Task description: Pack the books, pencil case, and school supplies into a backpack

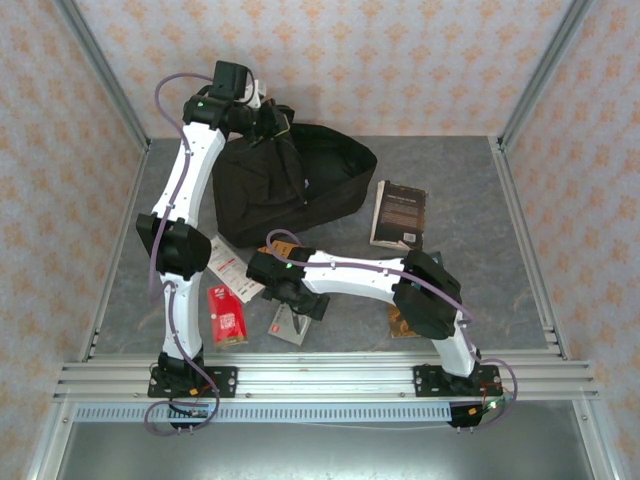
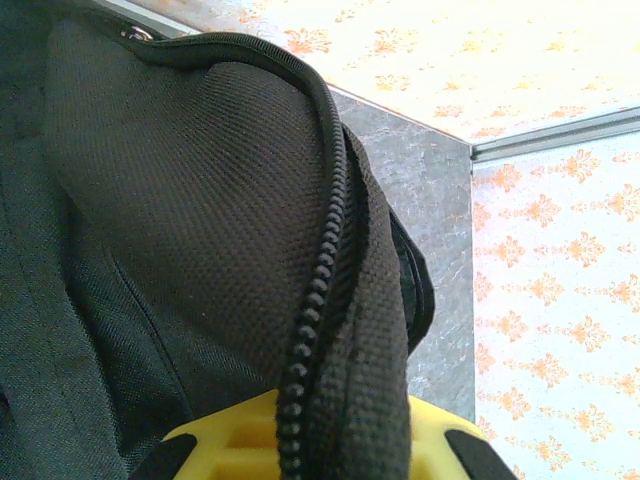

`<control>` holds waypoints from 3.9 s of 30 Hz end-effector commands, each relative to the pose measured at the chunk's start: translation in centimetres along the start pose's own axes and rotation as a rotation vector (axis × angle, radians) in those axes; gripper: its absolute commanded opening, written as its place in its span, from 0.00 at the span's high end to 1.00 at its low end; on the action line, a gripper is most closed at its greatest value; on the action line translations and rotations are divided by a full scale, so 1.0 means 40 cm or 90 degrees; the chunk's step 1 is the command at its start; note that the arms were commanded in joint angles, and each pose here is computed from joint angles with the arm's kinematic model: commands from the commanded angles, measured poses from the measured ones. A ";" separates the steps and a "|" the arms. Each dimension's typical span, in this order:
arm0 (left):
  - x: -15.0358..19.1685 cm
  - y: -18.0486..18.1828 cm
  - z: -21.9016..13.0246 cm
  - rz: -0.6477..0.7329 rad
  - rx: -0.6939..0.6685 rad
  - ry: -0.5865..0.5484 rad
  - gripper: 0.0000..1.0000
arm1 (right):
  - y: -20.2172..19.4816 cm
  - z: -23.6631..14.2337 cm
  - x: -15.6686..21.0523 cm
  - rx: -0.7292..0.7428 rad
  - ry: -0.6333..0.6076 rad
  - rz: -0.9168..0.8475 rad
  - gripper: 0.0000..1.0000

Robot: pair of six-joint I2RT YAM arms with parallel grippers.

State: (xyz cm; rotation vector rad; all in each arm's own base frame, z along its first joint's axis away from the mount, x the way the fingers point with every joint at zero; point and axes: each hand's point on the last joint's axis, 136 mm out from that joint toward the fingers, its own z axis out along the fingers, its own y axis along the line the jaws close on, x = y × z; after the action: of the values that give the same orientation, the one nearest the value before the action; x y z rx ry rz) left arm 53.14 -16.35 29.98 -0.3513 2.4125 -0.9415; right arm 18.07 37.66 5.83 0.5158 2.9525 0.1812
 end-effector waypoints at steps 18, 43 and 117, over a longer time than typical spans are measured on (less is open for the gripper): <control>-0.026 -0.049 -0.039 0.016 0.049 -0.029 1.00 | -0.060 -0.054 0.004 0.031 -0.016 -0.039 0.01; -0.025 -0.055 -0.045 0.018 0.054 -0.029 1.00 | -0.041 0.083 0.006 0.019 0.025 -0.032 0.07; -0.018 -0.109 -0.093 0.094 0.010 -0.073 1.00 | -0.112 -0.353 -0.488 -0.330 -0.147 -0.118 0.15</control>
State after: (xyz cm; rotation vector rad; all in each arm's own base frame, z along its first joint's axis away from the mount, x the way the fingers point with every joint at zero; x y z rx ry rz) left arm 50.45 -18.62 32.97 -0.2412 2.3993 -0.9032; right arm 35.41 24.12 27.75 0.2428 2.3652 0.7393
